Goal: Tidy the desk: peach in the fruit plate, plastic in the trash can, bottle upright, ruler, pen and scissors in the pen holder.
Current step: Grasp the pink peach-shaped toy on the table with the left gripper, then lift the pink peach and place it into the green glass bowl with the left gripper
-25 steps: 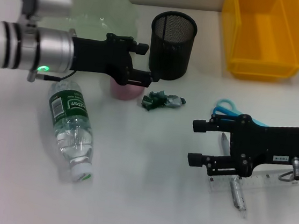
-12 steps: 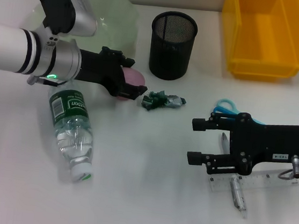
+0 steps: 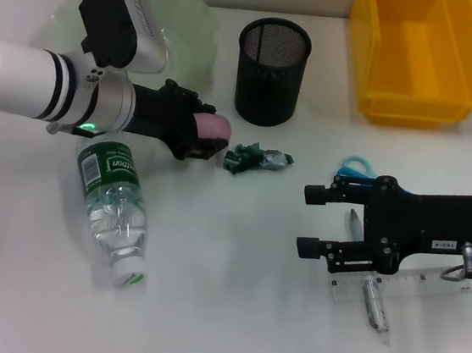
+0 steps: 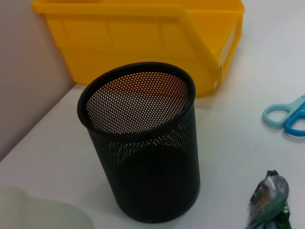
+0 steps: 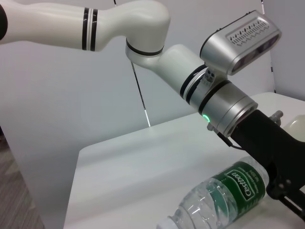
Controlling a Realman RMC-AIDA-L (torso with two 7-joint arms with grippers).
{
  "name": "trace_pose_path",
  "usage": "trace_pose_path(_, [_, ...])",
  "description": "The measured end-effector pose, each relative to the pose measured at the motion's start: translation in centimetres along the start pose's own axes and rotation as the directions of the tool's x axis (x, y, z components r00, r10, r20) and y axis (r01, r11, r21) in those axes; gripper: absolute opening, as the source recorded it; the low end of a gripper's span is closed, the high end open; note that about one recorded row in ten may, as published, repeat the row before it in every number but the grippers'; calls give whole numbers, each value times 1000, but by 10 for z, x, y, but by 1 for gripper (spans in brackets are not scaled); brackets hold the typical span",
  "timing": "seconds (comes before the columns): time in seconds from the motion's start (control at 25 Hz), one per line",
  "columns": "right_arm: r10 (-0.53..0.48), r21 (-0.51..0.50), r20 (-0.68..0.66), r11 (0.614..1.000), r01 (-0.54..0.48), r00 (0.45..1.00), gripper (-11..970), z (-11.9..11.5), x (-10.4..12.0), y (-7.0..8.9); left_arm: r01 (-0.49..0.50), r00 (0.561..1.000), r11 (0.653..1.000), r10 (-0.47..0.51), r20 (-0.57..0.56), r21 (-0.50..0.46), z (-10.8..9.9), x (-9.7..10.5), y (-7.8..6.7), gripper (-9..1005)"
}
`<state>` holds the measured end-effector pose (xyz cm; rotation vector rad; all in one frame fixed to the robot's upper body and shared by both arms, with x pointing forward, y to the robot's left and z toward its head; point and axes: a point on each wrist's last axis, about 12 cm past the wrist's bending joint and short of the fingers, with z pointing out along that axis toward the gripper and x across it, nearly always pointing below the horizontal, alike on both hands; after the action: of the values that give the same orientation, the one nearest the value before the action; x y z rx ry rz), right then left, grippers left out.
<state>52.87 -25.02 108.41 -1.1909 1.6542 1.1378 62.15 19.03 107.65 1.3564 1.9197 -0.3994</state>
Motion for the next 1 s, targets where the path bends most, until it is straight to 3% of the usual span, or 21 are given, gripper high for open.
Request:
trace_pose_path(0.08, [2, 0, 0, 1000, -2, 1000, 765, 0, 0, 0, -3, 1000, 1000, 3, 3, -1, -1, -1, 0, 661])
trace_pose_path(0.32, [4, -5, 0, 1000, -4, 1000, 765, -2, 0, 0, 0, 1000, 1000, 0, 9, 5, -1, -1, 0, 472])
trace_pose_path(0.4, [4, -6, 0, 1000, -4, 1000, 765, -2, 0, 1, 0, 1000, 1000, -1, 11, 6, -1, -1, 0, 251])
trace_pose_path(0.56, [6, -5, 0, 1000, -6, 1000, 765, -3, 0, 1, 17, 999, 1000, -18, 51, 23, -5, -6, -2, 212])
trace_pose_path(0.64, [7, -5, 0, 1000, -7, 1000, 765, -3, 1, 1, 49, 988, 997, -57, 147, 57, -14, -13, -4, 193])
trace_pose_path(0.76, [8, -4, 0, 1000, -8, 1000, 765, -4, 1, 1, 98, 942, 993, -116, 316, 71, -34, -22, -4, 180])
trace_pose_path(0.88, [8, -5, 0, 1000, -8, 1000, 764, -4, 1, 1, 186, 880, 982, -178, 441, 24, -50, -21, 4, 168])
trace_pose_path(0.92, [8, -6, 1, 1000, -8, 1000, 764, -4, 1, 2, 186, 880, 982, -178, 441, 24, -50, -21, 4, 164])
trace_pose_path(1.0, [8, -12, 3, 1000, -8, 1000, 764, -3, 1, 3, 318, 805, 946, -239, 543, -56, -59, -8, 16, 155])
